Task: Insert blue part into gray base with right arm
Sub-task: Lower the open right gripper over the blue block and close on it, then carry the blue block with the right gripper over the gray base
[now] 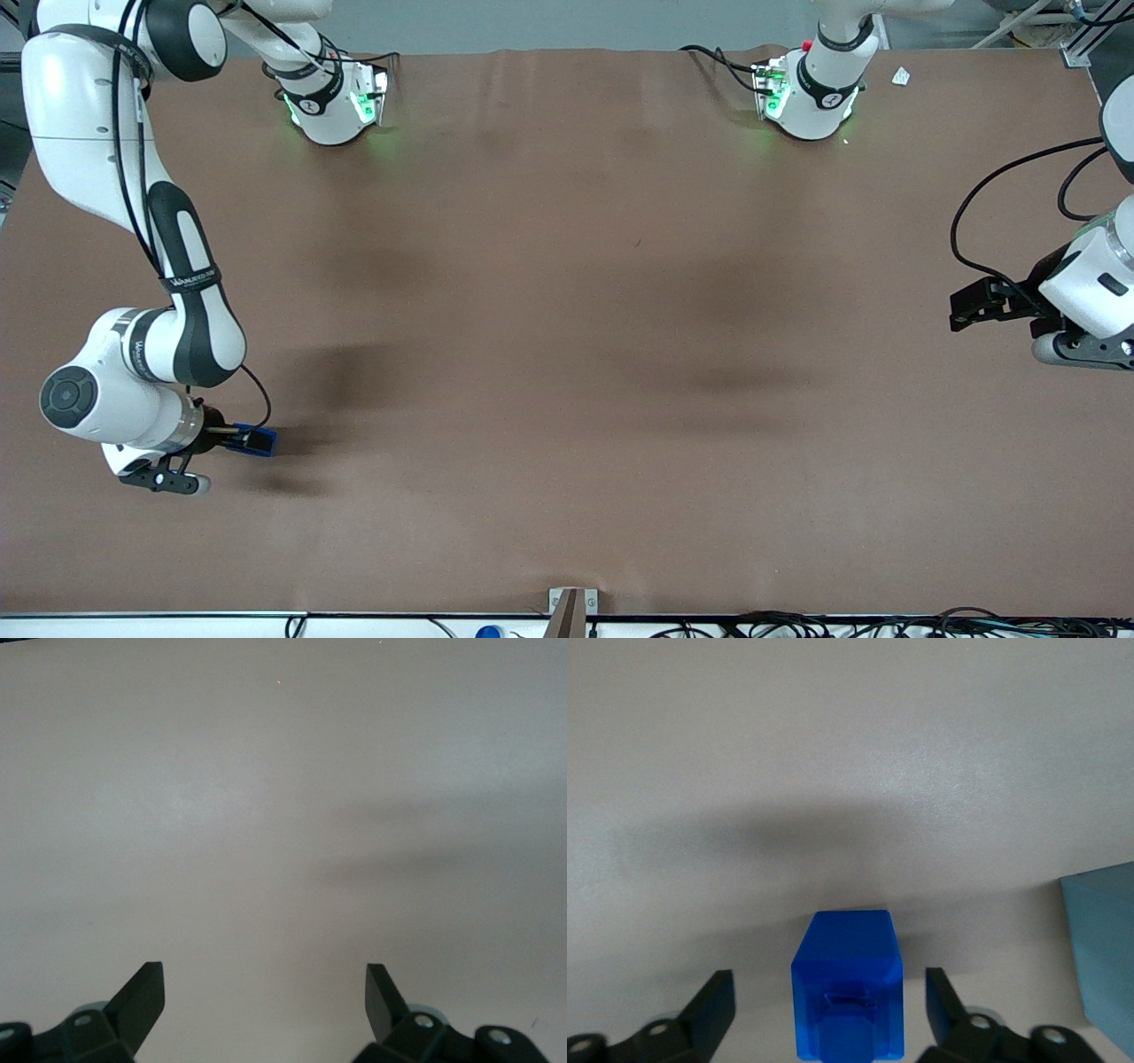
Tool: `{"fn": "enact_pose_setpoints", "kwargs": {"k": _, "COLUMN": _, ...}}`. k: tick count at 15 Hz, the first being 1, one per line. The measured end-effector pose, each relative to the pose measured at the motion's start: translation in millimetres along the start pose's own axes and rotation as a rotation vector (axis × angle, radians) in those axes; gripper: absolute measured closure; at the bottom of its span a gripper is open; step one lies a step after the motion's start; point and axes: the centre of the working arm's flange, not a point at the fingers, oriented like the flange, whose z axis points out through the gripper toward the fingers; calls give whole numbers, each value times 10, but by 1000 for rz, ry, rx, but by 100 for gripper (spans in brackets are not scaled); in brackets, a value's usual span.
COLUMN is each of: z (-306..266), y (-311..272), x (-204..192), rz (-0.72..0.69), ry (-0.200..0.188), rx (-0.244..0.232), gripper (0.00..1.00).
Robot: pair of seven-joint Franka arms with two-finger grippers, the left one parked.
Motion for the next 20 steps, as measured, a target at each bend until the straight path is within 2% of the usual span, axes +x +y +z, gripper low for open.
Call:
{"fn": "enact_pose_setpoints", "kwargs": {"k": 1, "z": 9, "y": 9, "x": -1, "rz": 0, "ry": -1, "rx": -2, "gripper": 11}}
{"fn": "enact_pose_setpoints", "kwargs": {"k": 2, "z": 21, "y": 26, "x": -1, "rz": -1, "ry": -2, "rx": -7, "gripper": 16}}
{"fn": "enact_pose_setpoints", "kwargs": {"k": 5, "z": 38, "y": 58, "x": 1, "rz": 2, "ry": -4, "rx": -10, "gripper": 48}}
{"fn": "enact_pose_setpoints", "kwargs": {"k": 7, "z": -21, "y": 76, "x": 33, "rz": 6, "ry": -1, "rx": -11, "gripper": 49}}
{"fn": "enact_pose_setpoints", "kwargs": {"k": 10, "z": -392, "y": 232, "x": 84, "rz": -22, "ry": -88, "rx": -23, "gripper": 49}}
{"fn": "enact_pose_setpoints", "kwargs": {"k": 11, "z": -606, "y": 314, "x": 124, "rz": -47, "ry": -101, "rx": -25, "gripper": 49}}
{"fn": "enact_pose_setpoints", "kwargs": {"k": 14, "z": -1060, "y": 715, "x": 196, "rz": -131, "ry": -94, "rx": -42, "gripper": 49}}
{"fn": "enact_pose_setpoints", "kwargs": {"k": 18, "z": -1048, "y": 1296, "x": 197, "rz": -219, "ry": -91, "rx": -45, "gripper": 49}}
{"fn": "enact_pose_setpoints", "kwargs": {"k": 20, "z": -1006, "y": 1493, "x": 217, "rz": -232, "ry": -67, "rx": -49, "gripper": 49}}
